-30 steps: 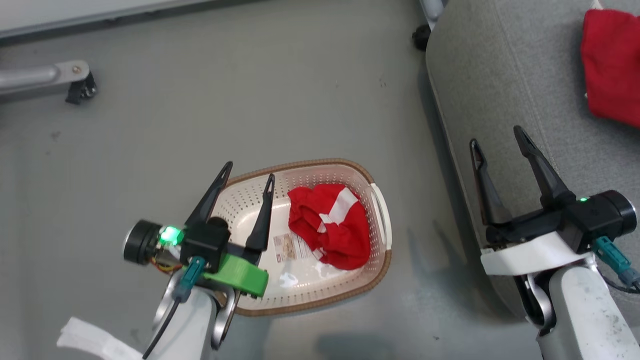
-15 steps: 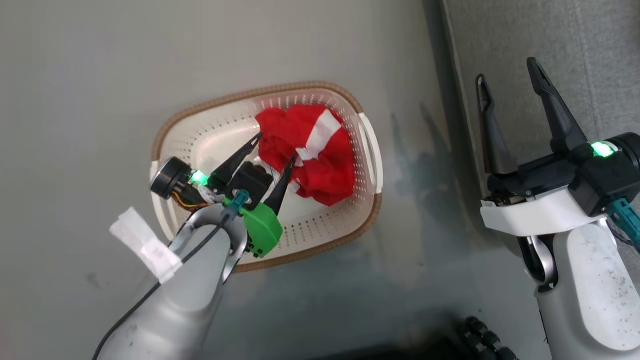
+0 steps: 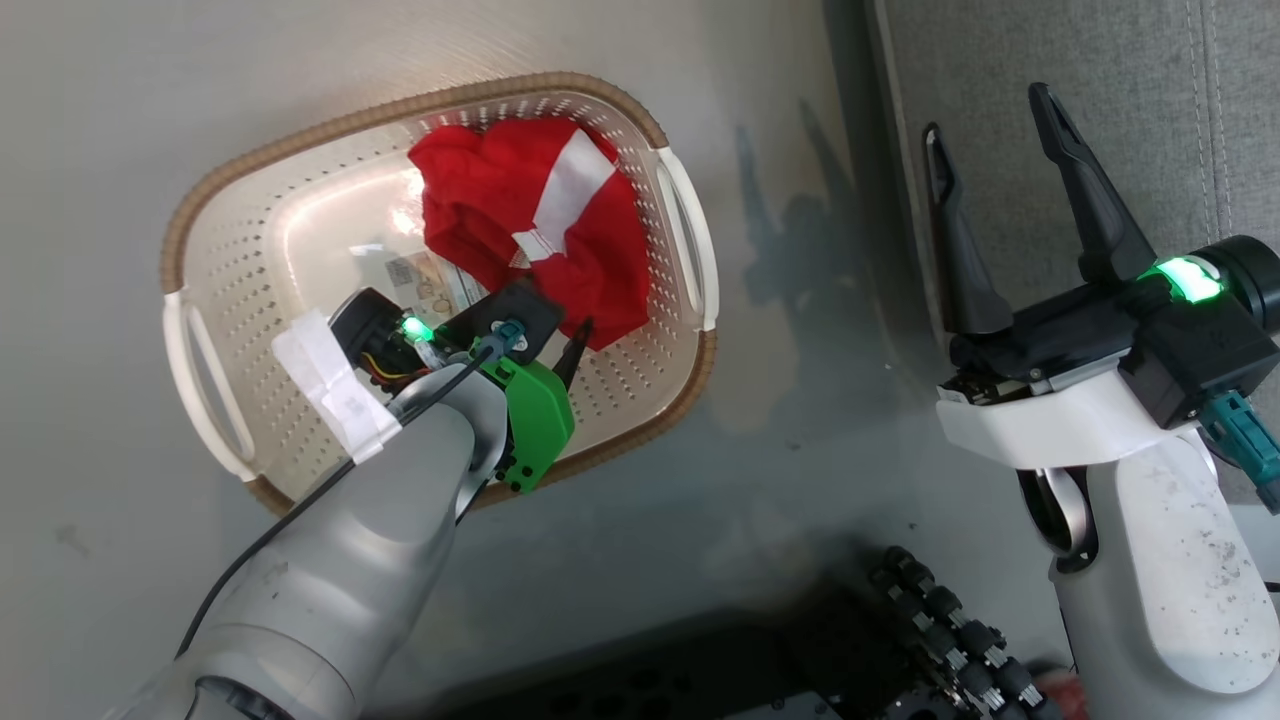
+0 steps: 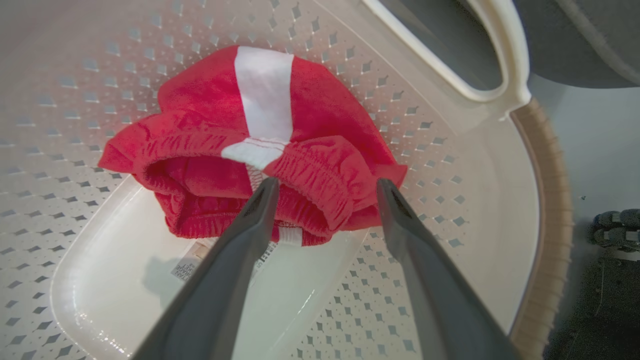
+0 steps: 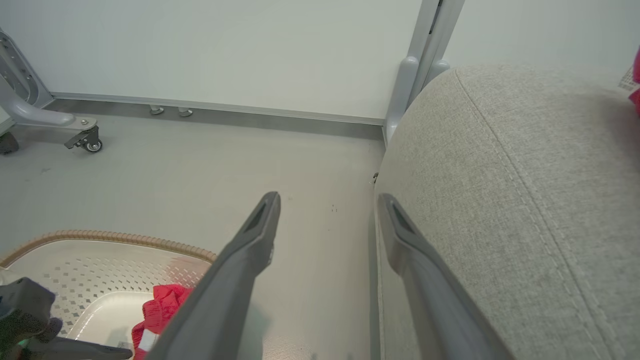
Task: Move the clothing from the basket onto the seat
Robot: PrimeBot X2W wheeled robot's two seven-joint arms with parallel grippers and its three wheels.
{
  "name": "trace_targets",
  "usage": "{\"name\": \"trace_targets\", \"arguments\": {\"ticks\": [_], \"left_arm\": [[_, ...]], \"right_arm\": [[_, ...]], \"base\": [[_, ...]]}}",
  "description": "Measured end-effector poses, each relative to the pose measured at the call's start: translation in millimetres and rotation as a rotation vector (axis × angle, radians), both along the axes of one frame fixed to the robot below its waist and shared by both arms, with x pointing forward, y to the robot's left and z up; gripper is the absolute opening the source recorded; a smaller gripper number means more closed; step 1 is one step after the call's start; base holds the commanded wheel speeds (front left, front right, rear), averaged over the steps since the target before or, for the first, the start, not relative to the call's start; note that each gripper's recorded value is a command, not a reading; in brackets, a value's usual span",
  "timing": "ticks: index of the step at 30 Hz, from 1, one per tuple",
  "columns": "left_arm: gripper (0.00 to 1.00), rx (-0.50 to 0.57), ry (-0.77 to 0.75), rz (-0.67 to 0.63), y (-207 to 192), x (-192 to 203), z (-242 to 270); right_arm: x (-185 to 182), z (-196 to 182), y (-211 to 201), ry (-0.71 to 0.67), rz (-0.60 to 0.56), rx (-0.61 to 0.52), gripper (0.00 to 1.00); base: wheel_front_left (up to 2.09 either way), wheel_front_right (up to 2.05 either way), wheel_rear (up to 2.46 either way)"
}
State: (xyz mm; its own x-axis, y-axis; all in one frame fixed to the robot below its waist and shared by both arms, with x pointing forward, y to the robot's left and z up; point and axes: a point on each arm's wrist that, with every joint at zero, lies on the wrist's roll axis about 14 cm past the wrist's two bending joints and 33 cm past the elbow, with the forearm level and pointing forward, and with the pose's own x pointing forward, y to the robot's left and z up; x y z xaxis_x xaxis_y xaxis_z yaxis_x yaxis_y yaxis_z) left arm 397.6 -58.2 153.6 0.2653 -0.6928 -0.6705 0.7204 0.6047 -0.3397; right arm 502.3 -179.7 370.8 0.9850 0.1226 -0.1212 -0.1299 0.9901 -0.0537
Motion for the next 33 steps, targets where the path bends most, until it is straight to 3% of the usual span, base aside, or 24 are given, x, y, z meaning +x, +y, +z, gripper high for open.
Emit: {"name": "trace_targets", "arguments": {"ticks": [16,17,19,27,33], "left_arm": [[1.00,-0.048,0.104,-0.038,-26,-14,-36],[0.47,-0.051,0.102,-0.040,-26,-14,-38],[0.00,-0.069,0.088,-0.057,-31,-14,-38],[0.00,-0.109,0.083,-0.056,-40,-11,-34],[0.00,-0.173,0.033,0.040,-44,22,-6]], "right_arm": [[-4,-32,-7,0.069,-0.001,-0.032,1.00],[-4,-32,-7,0.071,0.000,-0.033,1.00],[-5,-31,-10,0.073,-0.006,-0.040,1.00],[-2,-31,-13,0.064,-0.011,-0.053,1.00],[3,-17,-10,0.025,-0.010,-0.038,1.00]], "base": [[0.00,0.00,0.00],[0.00,0.00,0.00],[0.00,0.00,0.00],[0.00,0.00,0.00],[0.00,0.00,0.00]]}}
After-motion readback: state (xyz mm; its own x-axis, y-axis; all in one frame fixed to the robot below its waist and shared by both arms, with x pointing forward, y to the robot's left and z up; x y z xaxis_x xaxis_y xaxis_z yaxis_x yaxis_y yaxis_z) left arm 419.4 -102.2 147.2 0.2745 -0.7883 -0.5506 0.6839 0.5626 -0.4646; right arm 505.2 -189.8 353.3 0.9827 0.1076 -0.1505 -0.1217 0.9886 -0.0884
